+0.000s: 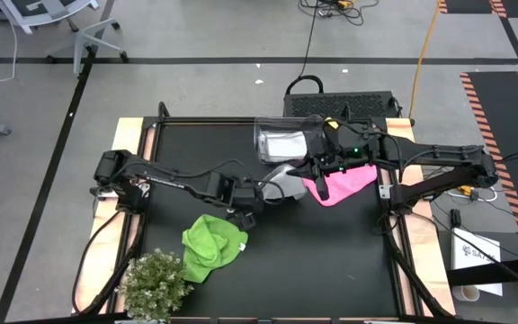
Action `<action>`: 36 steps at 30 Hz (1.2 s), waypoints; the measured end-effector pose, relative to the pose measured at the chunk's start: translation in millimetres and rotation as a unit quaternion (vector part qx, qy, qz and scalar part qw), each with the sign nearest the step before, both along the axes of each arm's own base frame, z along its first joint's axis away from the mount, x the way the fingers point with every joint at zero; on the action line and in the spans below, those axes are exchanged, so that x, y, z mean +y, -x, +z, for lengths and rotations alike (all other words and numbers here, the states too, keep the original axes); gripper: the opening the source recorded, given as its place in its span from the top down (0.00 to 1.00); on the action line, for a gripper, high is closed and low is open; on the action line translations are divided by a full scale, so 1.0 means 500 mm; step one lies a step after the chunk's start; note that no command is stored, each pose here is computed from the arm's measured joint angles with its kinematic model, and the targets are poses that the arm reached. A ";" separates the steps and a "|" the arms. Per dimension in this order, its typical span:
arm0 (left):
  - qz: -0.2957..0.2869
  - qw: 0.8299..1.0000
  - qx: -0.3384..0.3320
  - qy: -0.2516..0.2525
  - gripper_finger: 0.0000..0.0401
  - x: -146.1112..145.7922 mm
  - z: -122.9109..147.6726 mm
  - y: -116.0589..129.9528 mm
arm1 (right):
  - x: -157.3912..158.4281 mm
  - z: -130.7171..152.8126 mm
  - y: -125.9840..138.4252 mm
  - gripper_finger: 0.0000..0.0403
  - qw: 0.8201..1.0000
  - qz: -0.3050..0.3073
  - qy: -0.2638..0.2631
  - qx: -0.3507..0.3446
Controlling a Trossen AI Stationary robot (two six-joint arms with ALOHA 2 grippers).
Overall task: Fold microfiber towels
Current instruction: Fold the gray microfiber cloth
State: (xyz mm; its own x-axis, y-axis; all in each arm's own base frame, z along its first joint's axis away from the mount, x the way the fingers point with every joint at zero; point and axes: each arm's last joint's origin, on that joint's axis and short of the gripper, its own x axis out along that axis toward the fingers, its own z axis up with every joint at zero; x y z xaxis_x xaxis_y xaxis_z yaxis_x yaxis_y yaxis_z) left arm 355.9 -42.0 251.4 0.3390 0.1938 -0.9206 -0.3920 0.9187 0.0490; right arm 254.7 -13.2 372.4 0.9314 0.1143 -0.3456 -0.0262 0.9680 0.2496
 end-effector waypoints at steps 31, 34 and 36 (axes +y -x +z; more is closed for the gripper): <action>0.062 0.997 -0.043 0.021 0.46 0.070 -0.016 -0.035 | 0.019 -0.007 0.002 1.00 0.999 0.026 0.012 0.017; 0.072 0.996 -0.041 0.020 0.46 0.081 -0.016 -0.034 | 0.019 -0.006 0.002 1.00 0.999 0.026 0.012 0.016; 0.093 0.994 -0.043 0.026 0.46 0.092 -0.016 -0.034 | 0.019 -0.006 0.002 1.00 0.999 0.026 0.012 0.016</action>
